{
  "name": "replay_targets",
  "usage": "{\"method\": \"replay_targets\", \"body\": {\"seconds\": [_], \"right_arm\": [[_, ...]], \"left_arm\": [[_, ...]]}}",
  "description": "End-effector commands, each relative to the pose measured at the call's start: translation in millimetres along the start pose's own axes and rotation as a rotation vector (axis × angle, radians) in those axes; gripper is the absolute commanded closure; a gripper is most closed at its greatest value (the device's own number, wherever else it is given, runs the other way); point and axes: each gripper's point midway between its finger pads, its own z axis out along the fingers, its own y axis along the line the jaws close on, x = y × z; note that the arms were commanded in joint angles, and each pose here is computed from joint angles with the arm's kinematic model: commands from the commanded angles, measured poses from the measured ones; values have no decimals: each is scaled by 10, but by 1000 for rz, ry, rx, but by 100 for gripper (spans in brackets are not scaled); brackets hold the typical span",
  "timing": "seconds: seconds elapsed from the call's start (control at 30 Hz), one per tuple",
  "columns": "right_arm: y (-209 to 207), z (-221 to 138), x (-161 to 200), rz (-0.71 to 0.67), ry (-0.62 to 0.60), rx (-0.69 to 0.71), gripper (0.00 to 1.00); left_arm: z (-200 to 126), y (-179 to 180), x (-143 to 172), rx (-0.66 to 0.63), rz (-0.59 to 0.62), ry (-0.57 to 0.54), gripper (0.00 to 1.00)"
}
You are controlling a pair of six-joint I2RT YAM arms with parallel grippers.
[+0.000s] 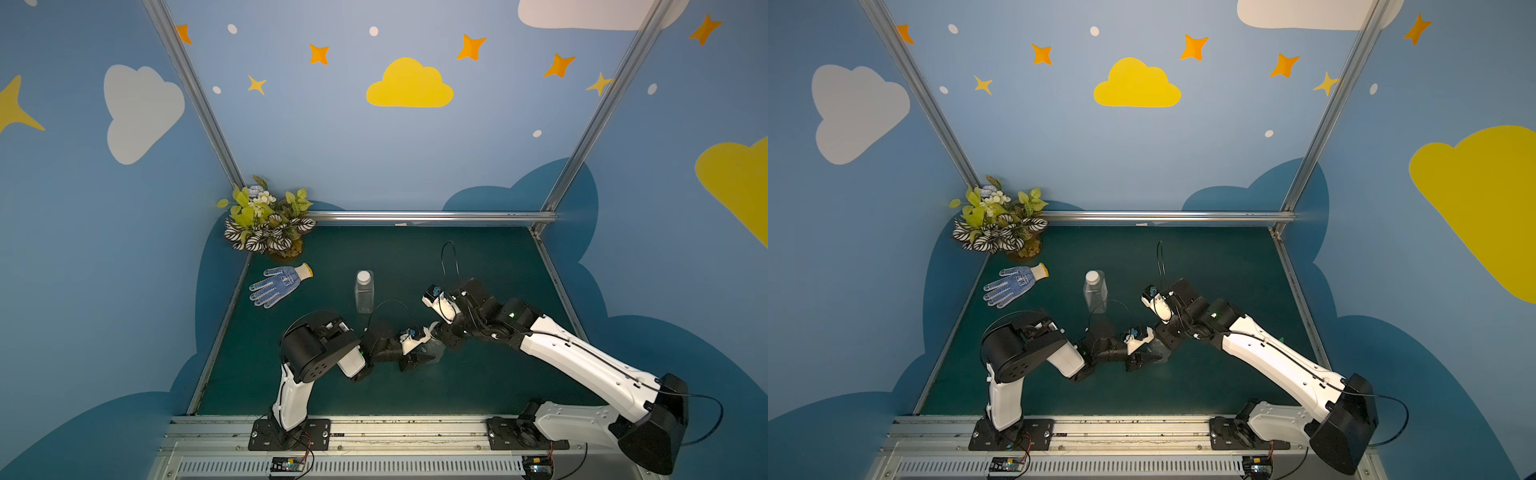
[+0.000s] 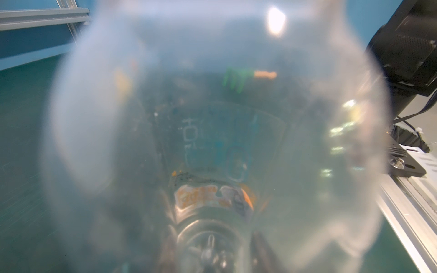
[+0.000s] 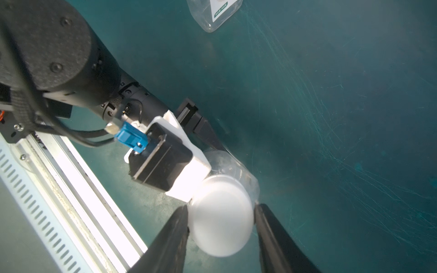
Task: Screw on the bottle caps
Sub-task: Screw the bottle cap onto the plastic bottle.
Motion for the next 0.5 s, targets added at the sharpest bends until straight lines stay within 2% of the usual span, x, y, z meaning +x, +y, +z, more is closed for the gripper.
{"method": "replay_targets", "body": {"seconds": [0.0, 0.13, 0.33, 0.47], "right_arm": [[43, 33, 42, -9, 31, -31, 54], [45, 49, 57, -17, 53, -33, 59], [6, 90, 94, 31, 76, -6, 84], [-54, 149, 182, 70, 113, 74, 90]], "left_arm": [[-7, 5, -114, 5, 15, -32, 55], [-6, 3, -117, 4, 16, -33, 55], [-10, 14, -125, -3, 18, -34, 55], [-16, 32, -122, -17, 20, -32, 55]]}}
